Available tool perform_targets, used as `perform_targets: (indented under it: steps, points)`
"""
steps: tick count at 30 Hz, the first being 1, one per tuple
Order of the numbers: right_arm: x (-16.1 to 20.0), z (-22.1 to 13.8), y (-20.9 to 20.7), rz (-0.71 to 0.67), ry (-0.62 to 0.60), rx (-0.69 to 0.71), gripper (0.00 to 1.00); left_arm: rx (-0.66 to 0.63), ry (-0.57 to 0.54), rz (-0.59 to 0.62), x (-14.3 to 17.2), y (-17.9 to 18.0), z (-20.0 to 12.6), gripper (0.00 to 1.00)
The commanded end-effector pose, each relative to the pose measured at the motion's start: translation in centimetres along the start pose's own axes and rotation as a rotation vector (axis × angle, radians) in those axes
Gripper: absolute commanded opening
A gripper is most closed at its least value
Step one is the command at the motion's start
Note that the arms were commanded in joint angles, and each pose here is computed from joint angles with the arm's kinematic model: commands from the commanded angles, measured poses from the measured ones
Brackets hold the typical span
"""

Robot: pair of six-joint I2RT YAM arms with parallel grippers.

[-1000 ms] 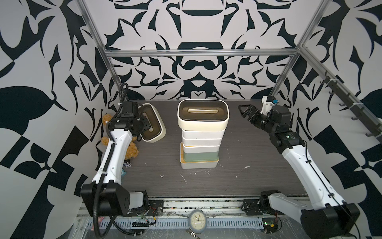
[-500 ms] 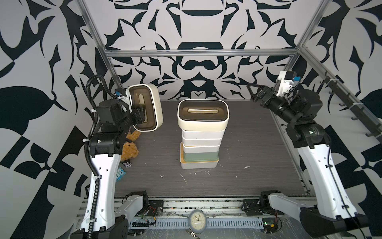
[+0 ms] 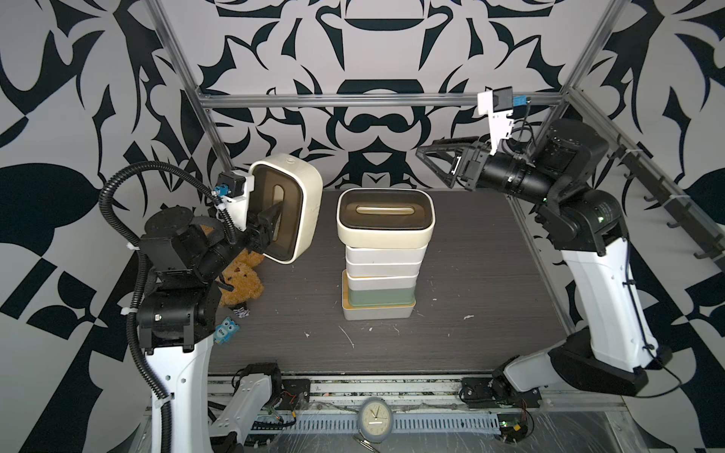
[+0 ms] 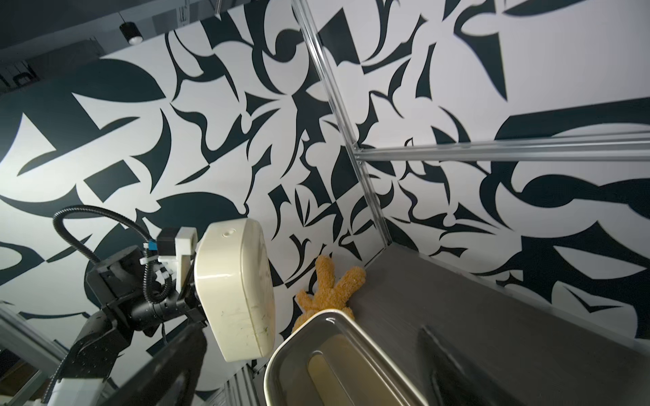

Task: Stack the tissue boxes
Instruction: Pick up the tissue box from the center of the board.

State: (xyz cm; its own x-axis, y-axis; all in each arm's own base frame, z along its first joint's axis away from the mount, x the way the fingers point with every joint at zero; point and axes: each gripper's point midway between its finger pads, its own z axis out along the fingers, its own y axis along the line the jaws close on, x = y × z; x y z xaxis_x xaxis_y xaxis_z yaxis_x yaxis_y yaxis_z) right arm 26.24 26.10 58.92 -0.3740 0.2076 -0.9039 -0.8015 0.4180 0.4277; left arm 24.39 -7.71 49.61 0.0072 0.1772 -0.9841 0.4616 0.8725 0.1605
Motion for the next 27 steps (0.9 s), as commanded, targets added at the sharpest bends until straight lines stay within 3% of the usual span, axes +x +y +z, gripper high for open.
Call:
perform_targets:
  steps: [1,7,16,27]
  points:
    - [1.1,0.5,2.5,-0.012,0.051,-0.057,0.96,0.144,-0.098,0.1,-3.0,-2.8,-1.3,0.54]
    - [2.9,2.5,5.4,0.02,0.124,-0.105,0.97,0.229,-0.094,0.036,-3.5,-3.7,-0.9,0.53]
    - [3.1,3.3,7.2,0.065,0.127,-0.145,0.98,0.312,-0.034,-0.07,-4.1,-4.5,0.2,0.52]
    - [3.3,5.4,7.5,0.092,0.126,-0.148,0.99,0.27,0.128,-0.039,-2.5,-5.6,0.9,0.51]
